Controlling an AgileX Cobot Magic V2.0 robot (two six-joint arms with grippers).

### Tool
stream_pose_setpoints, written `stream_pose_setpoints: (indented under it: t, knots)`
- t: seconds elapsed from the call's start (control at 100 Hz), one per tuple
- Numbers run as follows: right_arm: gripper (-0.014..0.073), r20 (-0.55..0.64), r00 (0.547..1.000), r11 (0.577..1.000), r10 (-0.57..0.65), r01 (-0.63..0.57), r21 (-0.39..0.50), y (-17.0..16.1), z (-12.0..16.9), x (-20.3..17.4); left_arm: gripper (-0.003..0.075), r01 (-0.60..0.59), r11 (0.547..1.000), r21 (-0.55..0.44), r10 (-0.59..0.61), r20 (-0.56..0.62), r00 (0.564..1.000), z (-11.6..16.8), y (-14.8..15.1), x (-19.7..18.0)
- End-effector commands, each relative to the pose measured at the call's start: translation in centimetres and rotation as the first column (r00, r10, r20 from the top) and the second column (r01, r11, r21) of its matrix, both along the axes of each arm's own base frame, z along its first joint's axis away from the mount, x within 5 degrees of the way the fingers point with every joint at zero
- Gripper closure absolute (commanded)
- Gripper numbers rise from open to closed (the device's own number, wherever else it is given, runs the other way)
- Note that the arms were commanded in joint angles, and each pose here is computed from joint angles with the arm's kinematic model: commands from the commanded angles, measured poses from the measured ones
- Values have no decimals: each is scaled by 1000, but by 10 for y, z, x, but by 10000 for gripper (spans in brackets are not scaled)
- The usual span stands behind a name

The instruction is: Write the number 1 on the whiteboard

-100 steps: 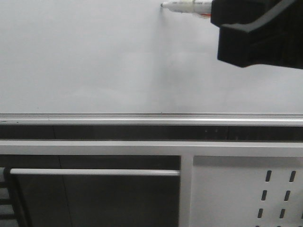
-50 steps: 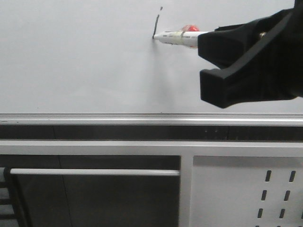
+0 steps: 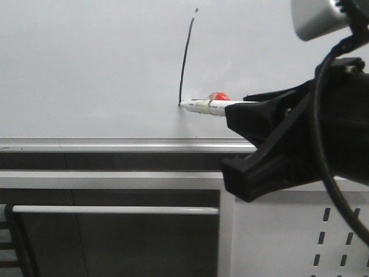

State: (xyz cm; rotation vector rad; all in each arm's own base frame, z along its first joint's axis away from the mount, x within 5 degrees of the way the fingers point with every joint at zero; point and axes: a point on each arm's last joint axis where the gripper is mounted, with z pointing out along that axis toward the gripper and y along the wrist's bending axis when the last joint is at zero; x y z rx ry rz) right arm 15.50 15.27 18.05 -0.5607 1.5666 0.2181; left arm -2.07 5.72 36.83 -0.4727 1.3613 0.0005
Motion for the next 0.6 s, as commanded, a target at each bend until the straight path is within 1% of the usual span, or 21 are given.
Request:
stream_pose_setpoints:
  t: [0.0, 0.19, 0.32, 0.46, 0.59]
  knots:
    - [645, 79, 996, 997, -40, 34, 72, 0, 14, 5, 739, 7, 999, 35, -9, 57, 998, 12, -1, -1]
    - [645, 117, 993, 995, -31, 20, 94, 2, 18, 2, 739, 7, 999, 35, -9, 57, 998, 12, -1, -1]
    - [645, 181, 983, 992, 11, -33, 118, 0, 21, -16, 739, 7, 999, 35, -9, 57, 998, 12, -1, -1]
    - [645, 152, 986, 988, 74, -93, 121, -6, 17, -39, 739, 7, 999, 35, -9, 57, 998, 12, -1, -1]
    - [645, 115, 990, 985, 86, -102, 140, -13, 14, -53, 739, 7, 999, 35, -9, 57, 998, 12, -1, -1]
